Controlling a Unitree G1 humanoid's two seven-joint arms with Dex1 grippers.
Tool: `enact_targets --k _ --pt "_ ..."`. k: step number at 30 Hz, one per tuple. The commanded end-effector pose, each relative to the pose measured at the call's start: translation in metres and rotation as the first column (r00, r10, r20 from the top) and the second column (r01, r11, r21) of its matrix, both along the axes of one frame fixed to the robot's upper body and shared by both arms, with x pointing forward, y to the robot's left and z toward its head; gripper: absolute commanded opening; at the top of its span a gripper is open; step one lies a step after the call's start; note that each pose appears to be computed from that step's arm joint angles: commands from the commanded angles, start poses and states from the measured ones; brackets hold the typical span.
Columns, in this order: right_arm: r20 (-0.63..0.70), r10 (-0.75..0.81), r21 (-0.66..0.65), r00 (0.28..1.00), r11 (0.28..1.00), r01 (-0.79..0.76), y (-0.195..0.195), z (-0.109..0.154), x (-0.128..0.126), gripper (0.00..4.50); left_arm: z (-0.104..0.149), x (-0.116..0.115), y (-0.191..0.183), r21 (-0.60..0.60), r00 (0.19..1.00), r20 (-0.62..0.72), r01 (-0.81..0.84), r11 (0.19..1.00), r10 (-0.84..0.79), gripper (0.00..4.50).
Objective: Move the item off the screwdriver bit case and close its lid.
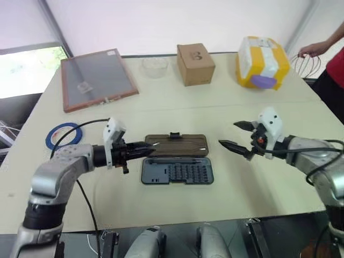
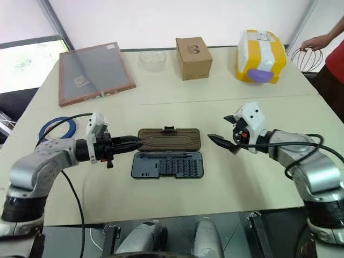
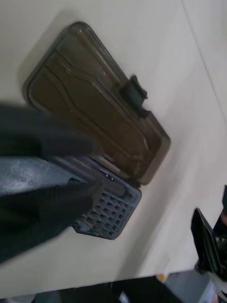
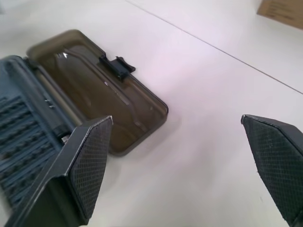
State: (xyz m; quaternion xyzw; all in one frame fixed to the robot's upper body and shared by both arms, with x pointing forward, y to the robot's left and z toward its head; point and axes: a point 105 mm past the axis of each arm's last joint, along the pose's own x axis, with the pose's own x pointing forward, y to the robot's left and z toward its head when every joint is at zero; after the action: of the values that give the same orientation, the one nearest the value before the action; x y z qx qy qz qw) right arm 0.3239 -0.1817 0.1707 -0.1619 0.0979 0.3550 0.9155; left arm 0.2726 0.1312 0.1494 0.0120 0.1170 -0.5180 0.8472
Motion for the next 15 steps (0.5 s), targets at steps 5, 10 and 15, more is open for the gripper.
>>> enact_targets --k 5,10,15 --pt "0.018 -0.097 -0.020 0.995 0.995 0.098 0.009 0.007 0.049 4.50 -0.032 -0.021 -0.008 0.101 1.000 0.011 0.014 0.995 -0.015 0.02" --pt "-0.022 -0.021 -0.057 1.000 0.998 0.020 0.031 0.000 0.059 4.50 -0.066 -0.026 -0.002 0.299 0.997 0.036 0.060 0.953 -0.074 0.02" --pt "-0.093 0.023 -0.085 0.995 0.996 -0.031 0.045 -0.011 0.067 4.50 -0.083 -0.023 0.007 0.417 0.992 0.062 0.073 0.906 -0.108 0.02"
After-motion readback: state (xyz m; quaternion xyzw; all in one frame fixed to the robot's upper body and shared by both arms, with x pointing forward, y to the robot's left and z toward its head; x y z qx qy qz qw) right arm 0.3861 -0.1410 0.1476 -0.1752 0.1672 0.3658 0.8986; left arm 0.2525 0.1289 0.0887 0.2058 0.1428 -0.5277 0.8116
